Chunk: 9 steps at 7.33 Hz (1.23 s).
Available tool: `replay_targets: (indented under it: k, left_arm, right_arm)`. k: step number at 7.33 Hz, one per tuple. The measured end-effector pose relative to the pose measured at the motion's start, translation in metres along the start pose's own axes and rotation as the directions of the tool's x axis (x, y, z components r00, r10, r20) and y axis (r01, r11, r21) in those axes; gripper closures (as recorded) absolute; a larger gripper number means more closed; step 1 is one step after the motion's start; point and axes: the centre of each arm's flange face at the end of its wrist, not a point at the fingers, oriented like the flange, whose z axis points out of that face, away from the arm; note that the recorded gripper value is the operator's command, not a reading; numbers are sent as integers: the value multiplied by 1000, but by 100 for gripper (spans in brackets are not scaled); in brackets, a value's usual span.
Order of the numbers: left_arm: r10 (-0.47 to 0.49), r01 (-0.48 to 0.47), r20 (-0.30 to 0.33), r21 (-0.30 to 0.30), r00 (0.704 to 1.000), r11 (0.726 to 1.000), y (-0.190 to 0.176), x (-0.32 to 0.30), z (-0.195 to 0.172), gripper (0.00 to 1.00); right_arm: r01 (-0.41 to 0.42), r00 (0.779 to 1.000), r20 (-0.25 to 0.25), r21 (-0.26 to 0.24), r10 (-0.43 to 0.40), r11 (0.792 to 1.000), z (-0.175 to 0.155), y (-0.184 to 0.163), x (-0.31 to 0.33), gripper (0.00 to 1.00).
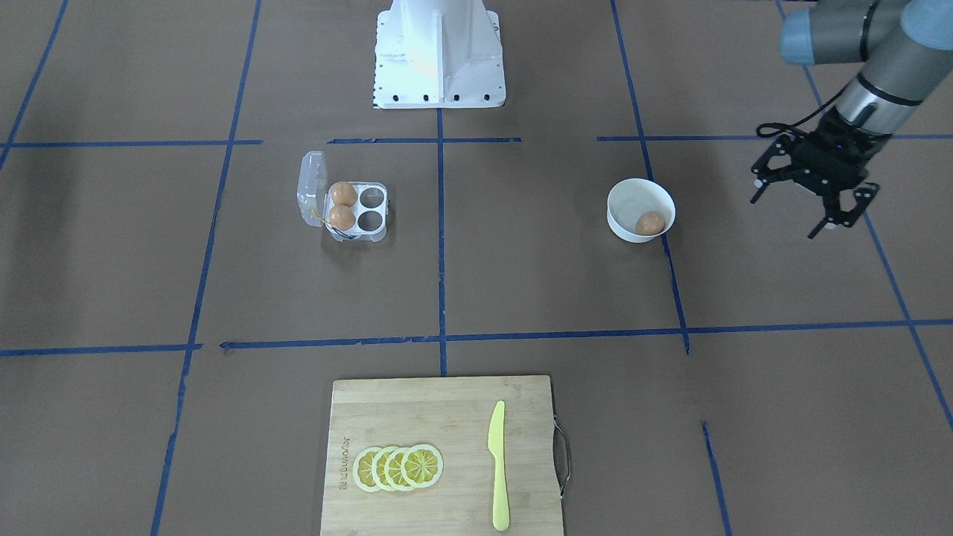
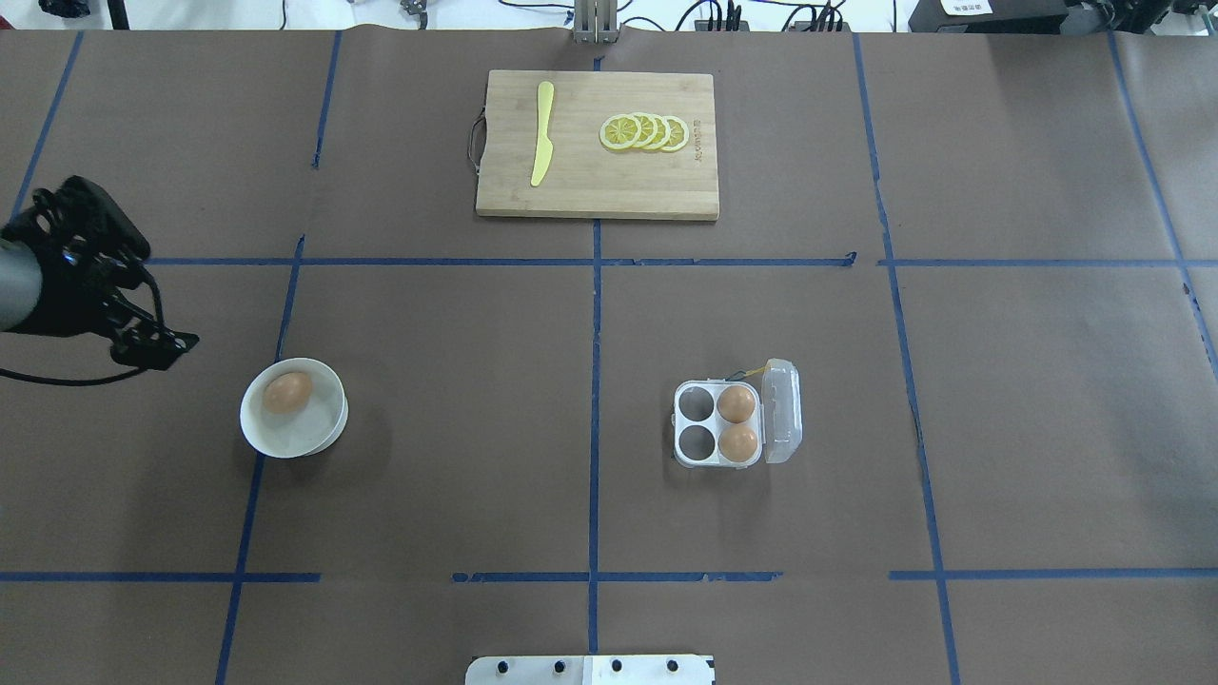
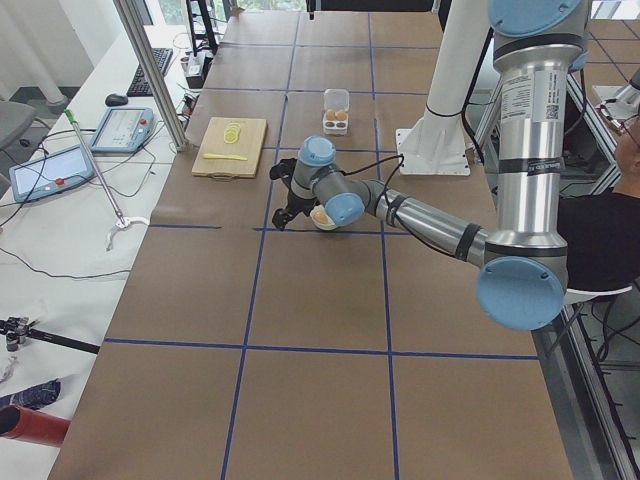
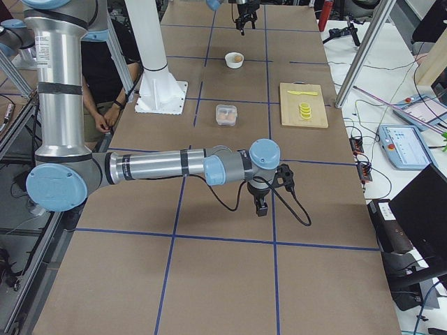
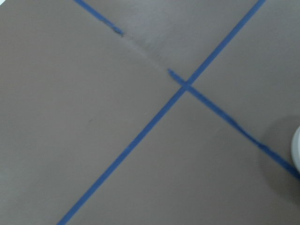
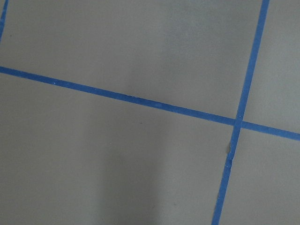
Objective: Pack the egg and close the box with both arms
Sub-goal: 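Move the left gripper over the white bowl holding the brown egg, then lower the left gripper into the bowl and close it on the egg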
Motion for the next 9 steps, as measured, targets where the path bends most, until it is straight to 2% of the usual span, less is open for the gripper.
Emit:
replay_targets:
  k: [2,3,6,8,9]
  left_arm:
    - [-49,49,29,-8,998,999,1,54,24,2]
    - [-72,73,37,-33,997,997,1,69,31,2]
    - [-97,109,79,-173,992,979,-44,117,46,2]
    - [-74,96,121,-188,990,977,-54,125,51,12]
    - [-62,88,142,-188,988,978,-54,124,54,13]
  right_arm:
    - [2,1000,1,-9,-2,1000,5,0,-1,0]
    - [4,1000,2,-13,-4,1000,6,0,-2,0]
    - [6,1000,1,-17,-6,1000,8,0,-3,0]
    - [7,1000,0,-17,-7,1000,9,0,-4,0]
    - [8,1000,0,-18,-8,1000,9,0,-4,0]
